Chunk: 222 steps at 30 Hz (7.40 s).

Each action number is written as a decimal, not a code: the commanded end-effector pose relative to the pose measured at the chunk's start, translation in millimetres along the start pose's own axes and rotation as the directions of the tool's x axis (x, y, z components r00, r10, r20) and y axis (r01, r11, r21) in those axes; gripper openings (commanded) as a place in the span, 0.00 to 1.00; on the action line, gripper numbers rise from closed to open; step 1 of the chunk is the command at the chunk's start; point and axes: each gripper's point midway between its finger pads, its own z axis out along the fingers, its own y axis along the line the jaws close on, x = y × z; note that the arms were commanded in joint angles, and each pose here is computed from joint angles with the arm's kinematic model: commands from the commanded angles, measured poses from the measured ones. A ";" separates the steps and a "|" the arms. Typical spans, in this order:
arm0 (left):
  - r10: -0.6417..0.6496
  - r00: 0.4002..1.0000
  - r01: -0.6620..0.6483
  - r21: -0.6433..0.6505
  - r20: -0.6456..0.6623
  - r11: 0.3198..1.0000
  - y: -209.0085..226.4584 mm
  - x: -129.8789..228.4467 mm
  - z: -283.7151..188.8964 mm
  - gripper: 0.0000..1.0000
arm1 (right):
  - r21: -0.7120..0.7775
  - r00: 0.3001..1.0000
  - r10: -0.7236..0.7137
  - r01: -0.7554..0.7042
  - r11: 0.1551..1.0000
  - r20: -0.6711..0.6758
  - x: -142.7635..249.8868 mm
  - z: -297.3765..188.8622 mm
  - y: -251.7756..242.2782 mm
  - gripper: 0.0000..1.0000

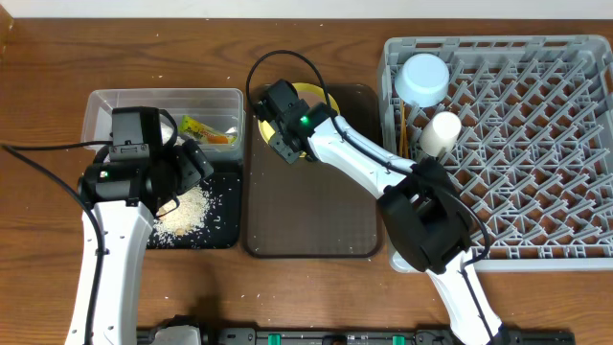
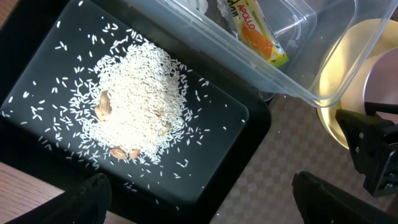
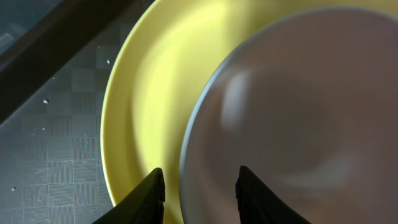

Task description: Sort waste into correct bins and load items into the dishwasher rack

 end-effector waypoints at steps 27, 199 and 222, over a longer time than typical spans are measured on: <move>0.002 1.000 -0.002 -0.001 0.012 1.000 -0.4 -4.5 -3.0 0.96 | 0.012 0.999 0.002 -0.003 1.000 0.053 -17.8 -38.5 -7.1 0.23; 0.002 1.000 -0.002 -0.001 0.012 1.000 -0.4 -4.5 -3.0 0.96 | -0.656 0.823 0.532 -0.292 0.696 0.198 129.2 -397.0 -96.6 0.01; 0.002 1.000 -0.002 -0.001 0.012 1.000 -0.4 -4.5 -3.0 0.96 | -0.848 0.512 0.852 -0.398 0.350 0.111 215.1 -275.2 -128.9 0.01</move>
